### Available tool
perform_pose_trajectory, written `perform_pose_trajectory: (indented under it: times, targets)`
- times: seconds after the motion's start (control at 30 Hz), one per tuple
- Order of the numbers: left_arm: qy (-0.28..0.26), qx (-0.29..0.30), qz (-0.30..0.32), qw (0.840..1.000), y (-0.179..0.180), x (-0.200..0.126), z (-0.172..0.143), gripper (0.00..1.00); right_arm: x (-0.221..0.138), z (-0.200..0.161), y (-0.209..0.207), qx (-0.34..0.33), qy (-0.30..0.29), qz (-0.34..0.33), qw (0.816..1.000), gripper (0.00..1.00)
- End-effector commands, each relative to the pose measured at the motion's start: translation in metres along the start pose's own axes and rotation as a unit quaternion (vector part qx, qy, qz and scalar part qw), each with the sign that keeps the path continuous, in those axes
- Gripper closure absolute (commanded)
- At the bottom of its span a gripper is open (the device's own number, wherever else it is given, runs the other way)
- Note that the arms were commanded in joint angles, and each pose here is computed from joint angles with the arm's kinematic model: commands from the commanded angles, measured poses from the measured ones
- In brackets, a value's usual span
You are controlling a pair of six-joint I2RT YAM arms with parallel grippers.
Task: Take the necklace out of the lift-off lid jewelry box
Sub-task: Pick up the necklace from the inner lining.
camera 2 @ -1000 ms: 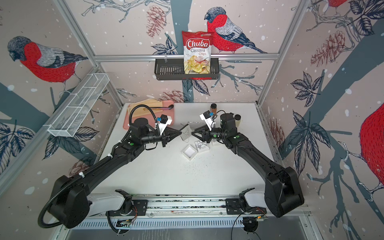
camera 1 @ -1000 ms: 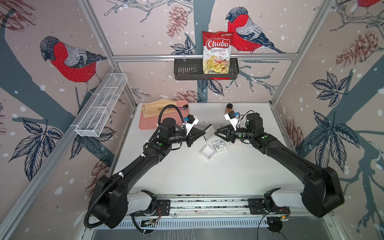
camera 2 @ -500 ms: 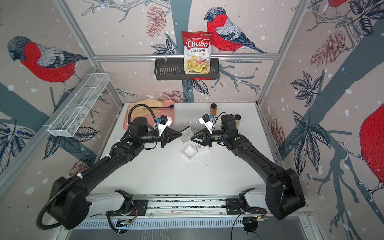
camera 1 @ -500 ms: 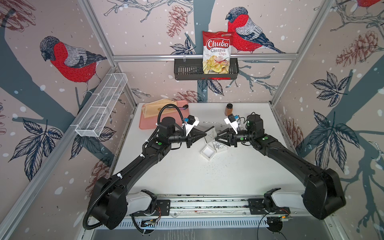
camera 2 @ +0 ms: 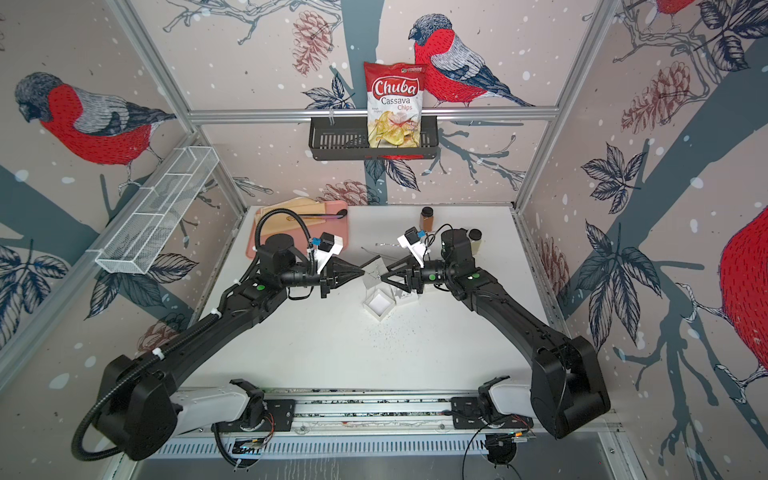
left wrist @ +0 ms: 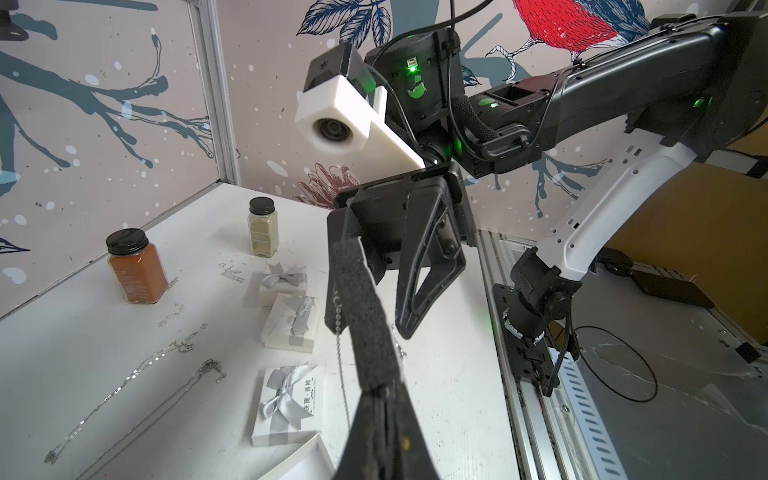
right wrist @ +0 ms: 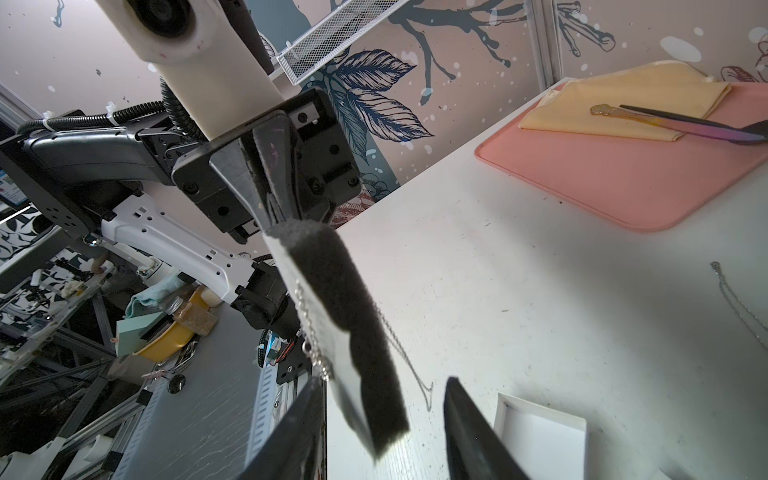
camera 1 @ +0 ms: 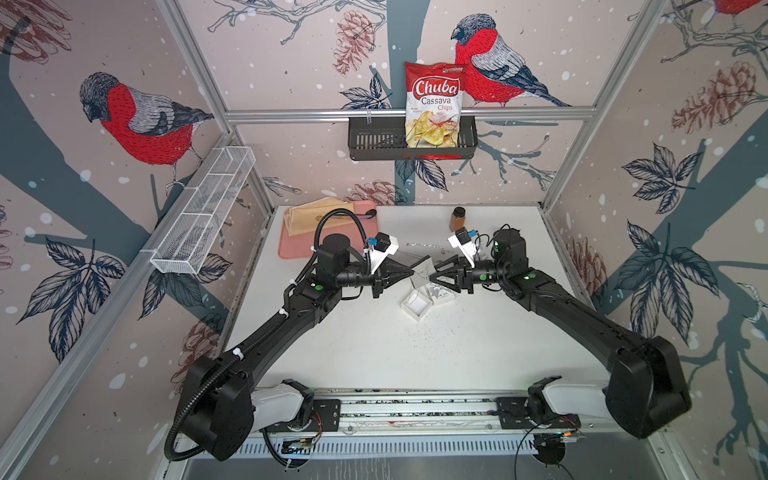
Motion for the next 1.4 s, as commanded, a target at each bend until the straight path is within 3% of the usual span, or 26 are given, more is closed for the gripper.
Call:
perform_pose_trajectory:
  times: [0.0, 0.1, 0.23, 0.37, 0.4, 0.43, 0.5, 0.6, 0.8, 1.0, 1.37]
  targets:
    - [-0.005, 0.016, -0.010, 1.000, -0.003, -0.001, 0.004, 1.00, -0.001, 0.004, 0.005, -0.016, -0.009, 0.025, 1.000, 0.55]
    - [-0.005, 0.016, -0.012, 1.000, -0.003, 0.000, 0.003, 1.00, -0.001, 0.006, 0.011, -0.018, -0.011, 0.051, 0.998, 0.65]
    - [-0.004, 0.014, -0.012, 1.000, -0.002, 0.000, 0.002, 1.00, -0.004, 0.007, 0.016, -0.027, -0.013, 0.054, 0.998, 0.86]
    - [-0.004, 0.009, -0.001, 1.000, 0.002, 0.001, 0.002, 1.00, -0.005, 0.008, 0.016, -0.028, -0.013, 0.047, 0.998, 0.95]
    - [-0.006, 0.007, 0.006, 1.000, 0.003, 0.001, 0.003, 0.96, -0.005, 0.009, 0.016, -0.028, -0.014, 0.041, 0.999, 0.96]
    - [-0.008, 0.003, 0.018, 1.000, 0.005, 0.001, 0.004, 0.77, -0.005, 0.009, 0.013, -0.025, -0.015, 0.029, 0.999, 0.98]
    - [-0.012, -0.003, 0.049, 0.999, 0.011, 0.000, 0.005, 0.63, -0.006, 0.012, 0.009, -0.022, -0.019, -0.002, 1.000, 1.00]
    - [-0.032, -0.001, 0.139, 0.990, 0.021, -0.007, 0.011, 0.63, -0.014, 0.019, -0.008, 0.006, -0.035, -0.073, 0.997, 1.00]
    - [-0.067, 0.075, 0.248, 0.963, 0.007, -0.016, 0.014, 0.57, -0.015, 0.024, -0.022, 0.056, -0.042, -0.107, 0.992, 1.00]
    - [-0.027, 0.155, 0.275, 0.949, -0.012, 0.021, 0.013, 0.60, -0.010, 0.025, -0.026, 0.074, -0.038, -0.112, 0.990, 1.00]
    - [0.008, 0.179, 0.274, 0.945, -0.004, 0.053, 0.009, 0.66, -0.002, 0.024, -0.014, 0.052, -0.030, -0.097, 0.993, 1.00]
Point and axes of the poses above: each gripper's point midway between its finger pads, its own x axis out along the fingers, its own y axis along the line the jaws close on, z = x × y, the point moved 7 cm from there along -x, back along the fingers, and after that the axes turned 9 degrees about -x, right-handed, at the moved point
